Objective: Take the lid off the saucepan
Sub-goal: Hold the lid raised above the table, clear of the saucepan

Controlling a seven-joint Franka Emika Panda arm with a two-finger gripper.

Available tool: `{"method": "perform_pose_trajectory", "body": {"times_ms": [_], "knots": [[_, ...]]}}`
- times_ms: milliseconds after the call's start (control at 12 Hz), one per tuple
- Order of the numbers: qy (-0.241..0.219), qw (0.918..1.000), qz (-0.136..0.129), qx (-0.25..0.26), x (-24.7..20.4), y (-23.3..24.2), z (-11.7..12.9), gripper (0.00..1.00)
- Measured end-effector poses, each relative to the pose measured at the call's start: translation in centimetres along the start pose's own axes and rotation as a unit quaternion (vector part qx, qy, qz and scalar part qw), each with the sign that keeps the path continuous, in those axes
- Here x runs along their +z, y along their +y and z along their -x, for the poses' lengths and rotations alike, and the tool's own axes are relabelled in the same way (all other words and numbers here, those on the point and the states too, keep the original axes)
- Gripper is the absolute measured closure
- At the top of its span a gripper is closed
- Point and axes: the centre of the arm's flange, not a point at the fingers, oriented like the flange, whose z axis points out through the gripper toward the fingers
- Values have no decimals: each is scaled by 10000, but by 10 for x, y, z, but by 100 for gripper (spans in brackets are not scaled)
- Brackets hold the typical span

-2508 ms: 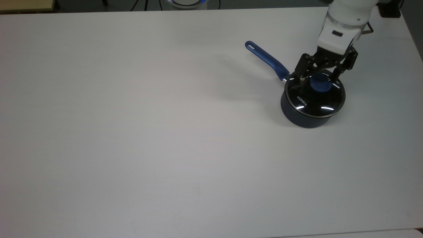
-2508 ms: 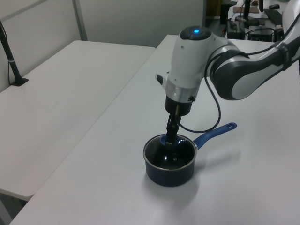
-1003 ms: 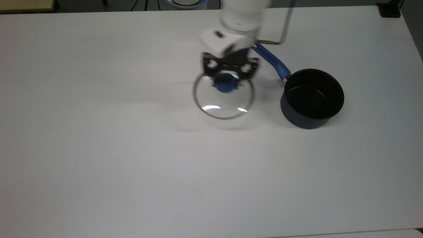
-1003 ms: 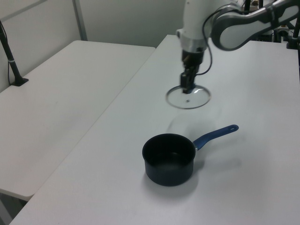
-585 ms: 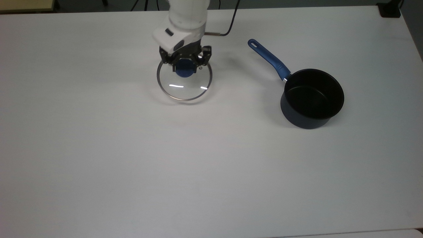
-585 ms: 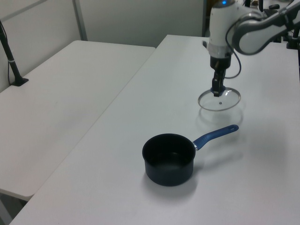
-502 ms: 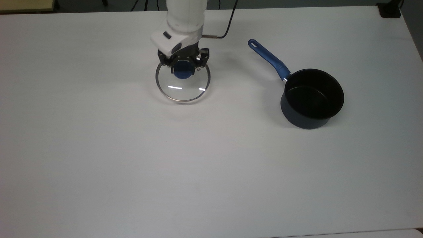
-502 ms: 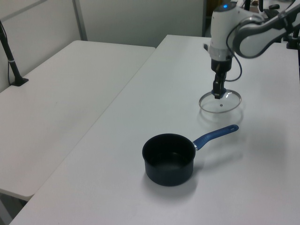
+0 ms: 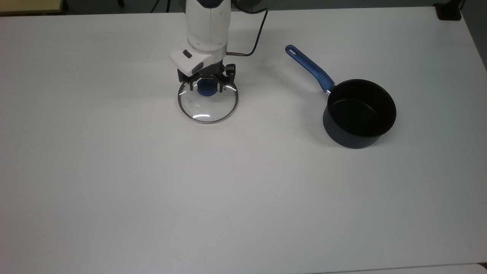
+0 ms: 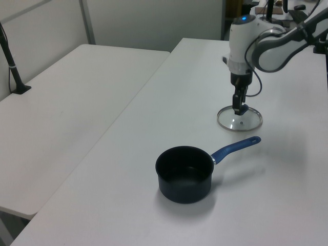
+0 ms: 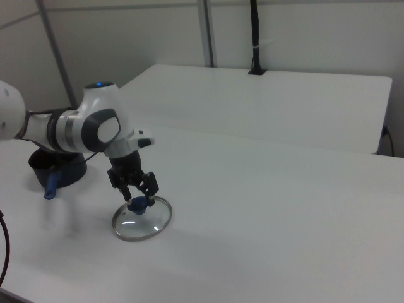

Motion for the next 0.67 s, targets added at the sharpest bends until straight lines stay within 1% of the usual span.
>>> {"method": "perform_pose_trajectory", "body": {"times_ms": [84,251,418,585,669], "knots": [[-47,10000,25,33,-17,3,-6,1],[-146,9998,91,124,-80,12,-20,0],[-73,9997,44,230,-151,17,-26,0],[79,9996,-115,255,-202,14,-20,0],[128,9996,-129,194,-218,7,-13,0]]}}
